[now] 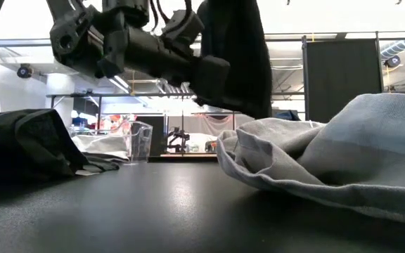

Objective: Sort towels by color in basket
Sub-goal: Put the right black towel into the right transparent bin

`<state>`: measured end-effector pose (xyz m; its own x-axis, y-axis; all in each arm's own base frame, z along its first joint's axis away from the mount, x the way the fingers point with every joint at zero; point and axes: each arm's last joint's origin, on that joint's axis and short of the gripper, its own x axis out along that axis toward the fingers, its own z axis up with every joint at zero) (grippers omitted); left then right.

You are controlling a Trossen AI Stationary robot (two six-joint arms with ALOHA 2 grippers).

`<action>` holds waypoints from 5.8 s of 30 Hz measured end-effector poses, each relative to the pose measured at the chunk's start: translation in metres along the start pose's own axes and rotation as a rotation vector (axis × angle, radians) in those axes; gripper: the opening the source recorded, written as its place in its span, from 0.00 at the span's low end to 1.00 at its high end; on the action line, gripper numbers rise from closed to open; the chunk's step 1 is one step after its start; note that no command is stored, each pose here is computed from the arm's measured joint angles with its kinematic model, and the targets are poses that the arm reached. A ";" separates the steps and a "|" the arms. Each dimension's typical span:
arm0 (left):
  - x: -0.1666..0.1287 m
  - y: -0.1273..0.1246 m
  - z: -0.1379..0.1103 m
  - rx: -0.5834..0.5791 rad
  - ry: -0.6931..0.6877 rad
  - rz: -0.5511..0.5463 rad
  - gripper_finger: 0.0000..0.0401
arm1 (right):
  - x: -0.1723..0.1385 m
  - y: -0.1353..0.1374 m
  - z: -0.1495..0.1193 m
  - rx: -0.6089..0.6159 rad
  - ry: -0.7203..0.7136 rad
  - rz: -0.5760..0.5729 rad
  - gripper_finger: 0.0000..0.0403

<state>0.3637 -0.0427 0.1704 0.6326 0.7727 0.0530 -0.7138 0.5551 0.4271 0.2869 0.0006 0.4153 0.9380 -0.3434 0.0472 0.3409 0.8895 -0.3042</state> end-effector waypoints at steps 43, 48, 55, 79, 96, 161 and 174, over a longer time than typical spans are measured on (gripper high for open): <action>-0.052 0.145 0.117 -0.355 -0.351 -0.428 0.00 | 0.043 0.041 -0.036 0.171 0.029 0.409 0.02; -0.037 0.137 0.112 -0.383 -0.334 -0.329 0.00 | 0.059 0.053 -0.054 0.112 0.061 0.422 0.02; -0.036 0.136 0.111 -0.405 -0.338 -0.326 0.00 | 0.071 0.064 -0.067 0.142 0.086 0.437 0.03; -0.033 0.139 0.108 -0.545 -0.246 -0.207 0.00 | 0.098 0.065 -0.091 0.138 0.164 0.162 0.70; -0.034 0.142 0.104 -0.394 -0.177 -0.108 0.08 | 0.095 0.051 -0.084 0.097 0.152 0.151 0.02; -0.054 0.141 0.047 -0.647 -0.013 -0.873 0.64 | 0.019 -0.002 -0.011 0.262 -0.029 0.507 0.02; -0.032 0.107 0.059 -0.520 -0.048 -0.900 0.42 | 0.019 -0.003 -0.011 0.253 -0.032 0.505 0.02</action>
<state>0.2848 -0.0256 0.2675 0.9986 0.0001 -0.0520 -0.0061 0.9934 -0.1146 0.3032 -0.0119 0.4062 0.9887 0.1494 -0.0149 -0.1500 0.9869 -0.0596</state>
